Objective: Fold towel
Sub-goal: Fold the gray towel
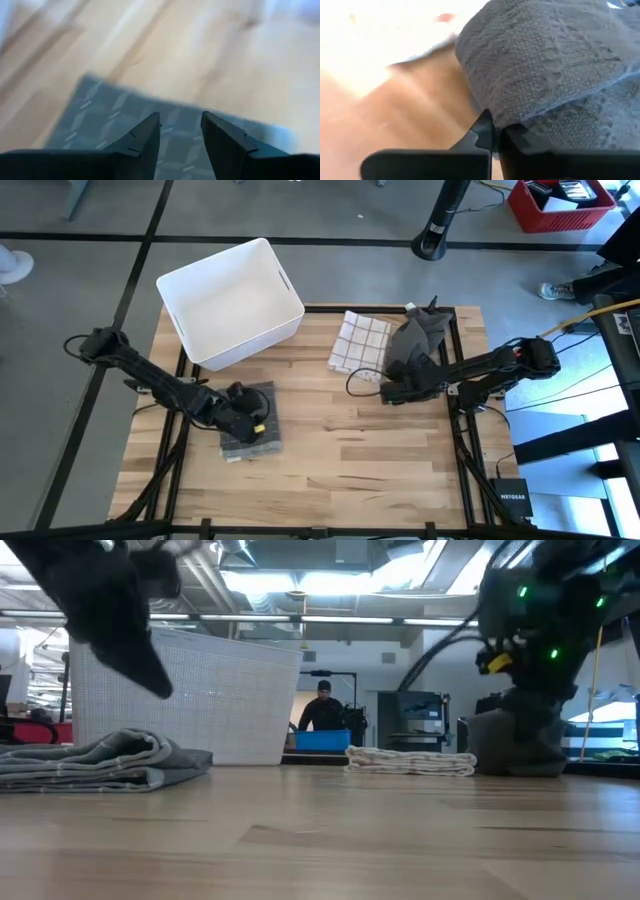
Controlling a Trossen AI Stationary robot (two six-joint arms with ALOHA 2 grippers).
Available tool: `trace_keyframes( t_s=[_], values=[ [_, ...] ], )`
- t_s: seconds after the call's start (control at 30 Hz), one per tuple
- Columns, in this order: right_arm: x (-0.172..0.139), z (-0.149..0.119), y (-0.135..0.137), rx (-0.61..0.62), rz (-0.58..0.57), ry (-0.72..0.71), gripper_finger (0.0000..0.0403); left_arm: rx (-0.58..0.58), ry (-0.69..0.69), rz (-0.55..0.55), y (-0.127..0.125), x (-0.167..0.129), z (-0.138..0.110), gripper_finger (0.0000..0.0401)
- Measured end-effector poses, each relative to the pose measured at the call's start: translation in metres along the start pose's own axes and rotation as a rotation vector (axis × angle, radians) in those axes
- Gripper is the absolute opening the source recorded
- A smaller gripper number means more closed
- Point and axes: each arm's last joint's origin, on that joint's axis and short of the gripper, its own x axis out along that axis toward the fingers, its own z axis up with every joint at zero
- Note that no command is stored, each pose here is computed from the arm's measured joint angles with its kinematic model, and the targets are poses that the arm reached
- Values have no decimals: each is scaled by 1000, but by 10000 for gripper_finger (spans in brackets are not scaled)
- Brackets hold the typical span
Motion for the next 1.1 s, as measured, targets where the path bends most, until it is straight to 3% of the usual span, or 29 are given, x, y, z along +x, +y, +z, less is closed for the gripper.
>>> trace_keyframes(
  t_s=[0.13,0.33,0.5,0.63,0.77,0.87,1.0,1.1],
  values=[
    [-34,-2,12,-62,130,9,13,56,-115,-127,-13,-2,12,137],
    [-106,-11,31,-178,389,-33,10,133,-319,-232,-28,-3,33,137],
    [-153,-20,44,-241,585,-143,6,228,-469,-258,-37,2,47,137],
    [-176,-24,56,-278,691,-346,4,243,-549,-237,-39,12,57,137],
    [-180,-22,66,-219,692,-576,5,312,-577,-257,-45,15,74,137],
    [-174,-18,71,-140,623,-714,6,350,-594,-315,-49,14,83,137],
    [-164,-17,81,-22,565,-816,3,355,-538,-404,-50,16,80,137],
    [-158,-18,95,20,549,-876,4,310,-480,-411,-49,19,76,137]
  ],
)
